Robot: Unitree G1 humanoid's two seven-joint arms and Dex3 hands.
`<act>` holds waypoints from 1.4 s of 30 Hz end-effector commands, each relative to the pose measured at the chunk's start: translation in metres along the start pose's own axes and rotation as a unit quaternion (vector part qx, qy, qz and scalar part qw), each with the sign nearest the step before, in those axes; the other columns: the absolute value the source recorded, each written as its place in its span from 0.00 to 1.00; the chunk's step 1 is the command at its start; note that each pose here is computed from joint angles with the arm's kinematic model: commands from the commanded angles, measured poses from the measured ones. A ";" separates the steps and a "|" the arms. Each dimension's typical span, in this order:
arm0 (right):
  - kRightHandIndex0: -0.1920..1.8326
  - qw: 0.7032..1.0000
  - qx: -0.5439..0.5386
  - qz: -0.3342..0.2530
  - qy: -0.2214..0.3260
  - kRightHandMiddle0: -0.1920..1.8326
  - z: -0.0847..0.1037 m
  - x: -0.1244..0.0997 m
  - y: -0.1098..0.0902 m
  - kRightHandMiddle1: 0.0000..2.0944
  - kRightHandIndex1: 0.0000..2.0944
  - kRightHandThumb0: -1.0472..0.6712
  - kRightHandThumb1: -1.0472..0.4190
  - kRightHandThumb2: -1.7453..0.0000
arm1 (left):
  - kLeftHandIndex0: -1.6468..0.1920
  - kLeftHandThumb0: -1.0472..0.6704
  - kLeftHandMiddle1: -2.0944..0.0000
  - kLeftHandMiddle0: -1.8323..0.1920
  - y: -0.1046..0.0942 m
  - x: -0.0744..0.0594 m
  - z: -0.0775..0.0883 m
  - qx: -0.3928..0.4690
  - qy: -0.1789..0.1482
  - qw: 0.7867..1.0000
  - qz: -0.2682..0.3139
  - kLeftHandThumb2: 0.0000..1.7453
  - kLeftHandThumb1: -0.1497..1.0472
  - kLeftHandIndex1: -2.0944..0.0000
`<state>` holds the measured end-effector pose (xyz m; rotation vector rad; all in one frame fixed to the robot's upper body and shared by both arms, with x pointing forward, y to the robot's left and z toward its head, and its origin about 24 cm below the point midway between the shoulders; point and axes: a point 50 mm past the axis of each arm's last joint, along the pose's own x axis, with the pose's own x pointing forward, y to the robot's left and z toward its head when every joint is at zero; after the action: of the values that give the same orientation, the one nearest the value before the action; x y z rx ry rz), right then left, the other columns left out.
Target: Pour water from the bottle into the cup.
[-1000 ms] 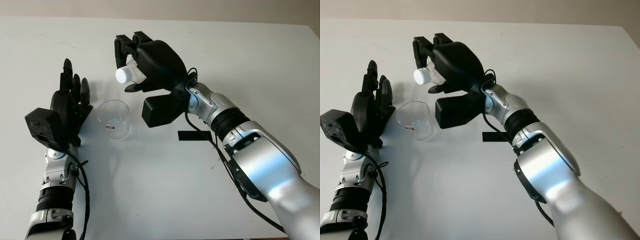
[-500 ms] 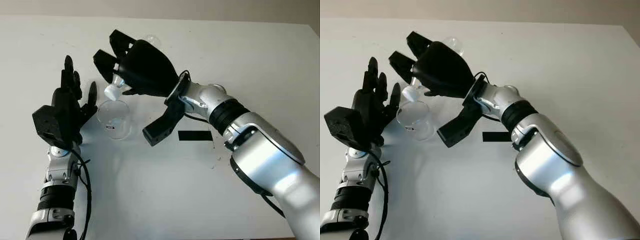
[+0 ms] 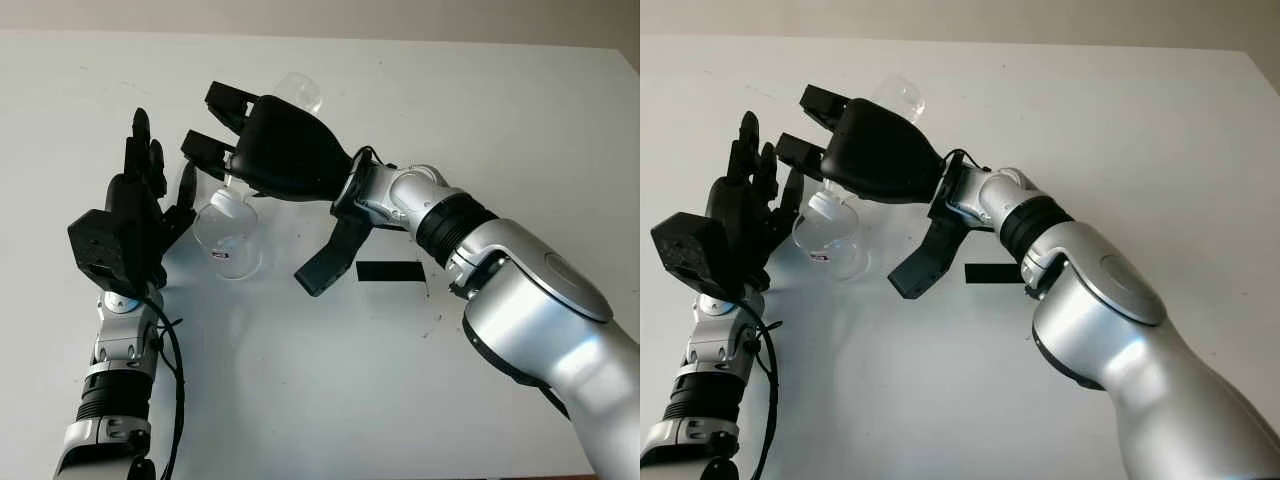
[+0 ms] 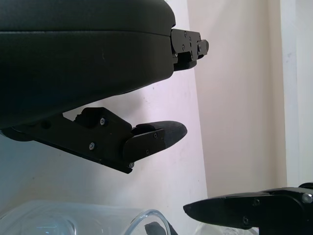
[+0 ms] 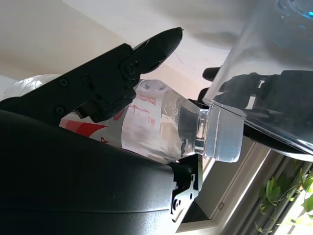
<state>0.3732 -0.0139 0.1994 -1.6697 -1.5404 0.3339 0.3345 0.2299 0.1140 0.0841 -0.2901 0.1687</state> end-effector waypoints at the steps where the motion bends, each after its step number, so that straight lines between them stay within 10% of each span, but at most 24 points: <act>1: 0.64 0.999 -0.025 -0.030 -0.010 0.41 -0.008 0.011 -0.014 1.00 1.00 0.39 0.03 0.97 | 0.90 0.45 0.97 0.90 -0.002 0.003 0.007 -0.005 -0.013 1.000 -0.001 0.37 0.90 0.97; 15: 0.64 0.995 -0.076 -0.070 -0.017 0.41 -0.013 0.010 -0.018 1.00 1.00 0.38 0.04 0.97 | 0.91 0.45 0.98 0.91 -0.004 0.003 0.006 -0.003 -0.015 1.000 -0.005 0.38 0.91 0.97; 24: 0.63 0.984 0.121 -0.082 0.100 0.46 -0.019 0.005 -0.019 1.00 1.00 0.45 0.02 0.96 | 0.92 0.45 0.98 0.92 -0.004 0.002 0.005 0.000 -0.013 1.000 -0.006 0.39 0.90 0.98; 33: 0.69 0.817 0.468 -0.125 0.313 0.50 -0.062 -0.022 -0.023 1.00 1.00 0.55 0.06 0.79 | 0.91 0.43 0.97 0.91 -0.001 0.000 0.003 0.005 -0.013 1.000 -0.008 0.34 0.93 0.97; 42: 0.72 0.677 0.612 -0.121 0.391 0.65 -0.086 -0.066 -0.013 1.00 1.00 0.52 0.00 0.88 | 0.92 0.45 0.97 0.92 -0.001 -0.001 0.002 0.004 -0.013 1.000 -0.010 0.32 0.96 0.98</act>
<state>0.4086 -0.0985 0.2390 -0.3972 -0.5215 0.3326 0.3345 0.2268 0.1155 0.0948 -0.3069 0.1441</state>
